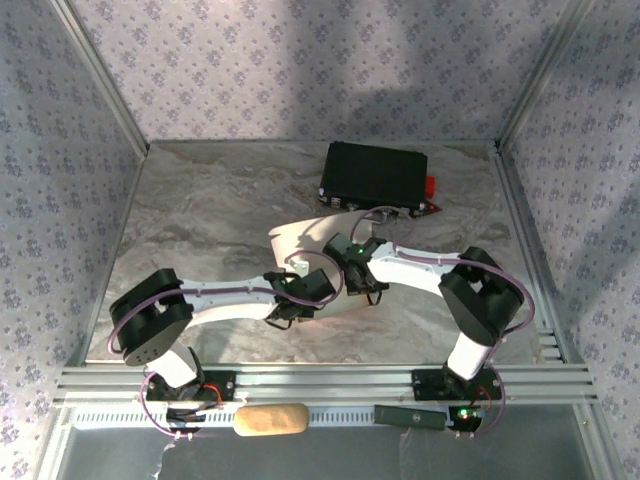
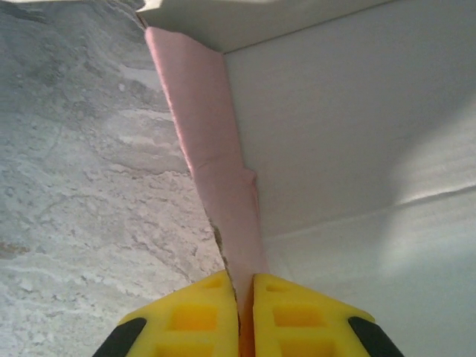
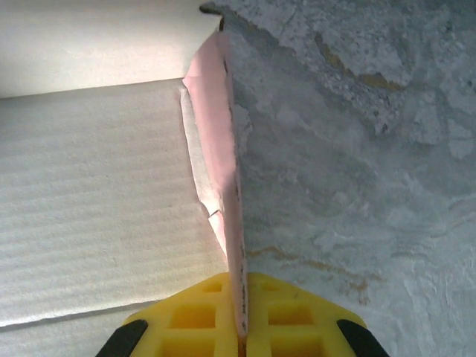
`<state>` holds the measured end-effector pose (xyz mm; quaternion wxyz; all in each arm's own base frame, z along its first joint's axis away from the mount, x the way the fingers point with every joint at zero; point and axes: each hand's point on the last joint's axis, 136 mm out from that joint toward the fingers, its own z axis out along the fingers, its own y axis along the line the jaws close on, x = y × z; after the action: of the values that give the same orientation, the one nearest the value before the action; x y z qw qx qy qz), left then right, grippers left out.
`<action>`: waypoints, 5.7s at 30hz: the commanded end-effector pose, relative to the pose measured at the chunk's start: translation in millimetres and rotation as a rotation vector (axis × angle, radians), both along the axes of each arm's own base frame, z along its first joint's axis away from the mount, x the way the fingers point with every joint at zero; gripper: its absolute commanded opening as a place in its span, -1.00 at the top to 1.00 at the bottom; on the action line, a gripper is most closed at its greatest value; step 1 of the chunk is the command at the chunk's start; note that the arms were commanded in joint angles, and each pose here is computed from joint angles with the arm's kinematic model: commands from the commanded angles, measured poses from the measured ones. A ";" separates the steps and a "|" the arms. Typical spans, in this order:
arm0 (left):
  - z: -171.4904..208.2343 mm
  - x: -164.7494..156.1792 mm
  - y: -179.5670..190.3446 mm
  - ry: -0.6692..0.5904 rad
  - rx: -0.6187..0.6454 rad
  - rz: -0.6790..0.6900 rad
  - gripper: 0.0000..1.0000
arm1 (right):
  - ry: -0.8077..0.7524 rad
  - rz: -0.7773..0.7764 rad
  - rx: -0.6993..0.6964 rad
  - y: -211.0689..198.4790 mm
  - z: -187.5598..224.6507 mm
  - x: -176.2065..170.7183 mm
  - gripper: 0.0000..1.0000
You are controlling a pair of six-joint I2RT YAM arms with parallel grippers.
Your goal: Fold the paper box
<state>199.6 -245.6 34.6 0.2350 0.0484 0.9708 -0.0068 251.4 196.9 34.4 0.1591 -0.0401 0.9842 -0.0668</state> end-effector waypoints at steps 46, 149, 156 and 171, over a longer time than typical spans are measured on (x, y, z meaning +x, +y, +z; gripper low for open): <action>4.2 17.3 16.0 -0.120 0.580 -0.032 1.00 | 0.011 -0.141 0.119 2.5 10.5 -14.6 1.00; -0.1 48.2 2.6 -0.020 0.355 -0.008 -0.07 | 0.033 -0.214 0.206 -4.9 -4.8 -16.8 1.00; 4.8 66.8 -9.5 -0.001 0.265 -0.019 0.17 | 0.036 -0.210 0.205 -4.1 -6.2 -16.7 1.00; 17.4 56.8 -19.8 0.066 0.093 -0.033 0.14 | 0.048 -0.219 0.201 -8.2 -12.4 -14.6 1.00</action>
<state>248.1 -236.2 31.3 0.1823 0.0922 0.9716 0.1198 252.7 197.0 33.0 0.1510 0.0956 0.9827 0.0481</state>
